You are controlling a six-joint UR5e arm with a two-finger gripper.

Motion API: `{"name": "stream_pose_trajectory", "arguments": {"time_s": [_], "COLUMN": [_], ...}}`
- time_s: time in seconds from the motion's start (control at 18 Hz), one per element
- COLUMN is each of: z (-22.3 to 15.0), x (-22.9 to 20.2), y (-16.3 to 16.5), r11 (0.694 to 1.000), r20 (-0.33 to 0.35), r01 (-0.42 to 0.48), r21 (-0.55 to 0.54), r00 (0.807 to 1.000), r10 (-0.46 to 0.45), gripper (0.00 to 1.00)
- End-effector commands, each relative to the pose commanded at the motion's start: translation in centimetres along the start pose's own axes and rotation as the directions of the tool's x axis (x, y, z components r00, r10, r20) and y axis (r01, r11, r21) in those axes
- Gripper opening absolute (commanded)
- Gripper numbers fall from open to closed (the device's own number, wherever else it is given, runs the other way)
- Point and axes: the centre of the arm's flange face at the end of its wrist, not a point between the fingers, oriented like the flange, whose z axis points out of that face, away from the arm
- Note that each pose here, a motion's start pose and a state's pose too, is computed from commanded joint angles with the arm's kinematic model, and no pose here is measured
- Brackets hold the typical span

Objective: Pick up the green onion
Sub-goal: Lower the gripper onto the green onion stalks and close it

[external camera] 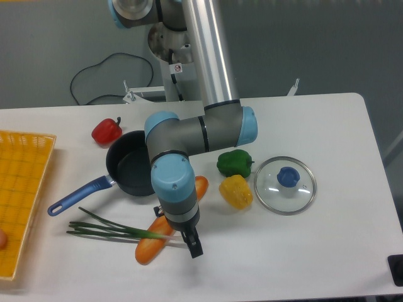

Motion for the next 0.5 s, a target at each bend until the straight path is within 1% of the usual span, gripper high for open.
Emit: {"name": "stream_pose_trajectory", "arguments": {"time_s": [0.17, 0.28, 0.5], "z": [0.4, 0.7, 1.3], "x": [0.1, 0.1, 0.3], "y": [-0.3, -0.4, -1.1], "r11": [1.000, 1.000, 1.000], "r20": [-0.006, -0.009, -0.018], "r01": [0.000, 0.001, 0.003], "r21": [-0.001, -0.003, -0.004], "r00": [1.000, 1.000, 1.000], "r10": [0.000, -0.001, -0.003], "gripper": [0.99, 0.96, 0.96]}}
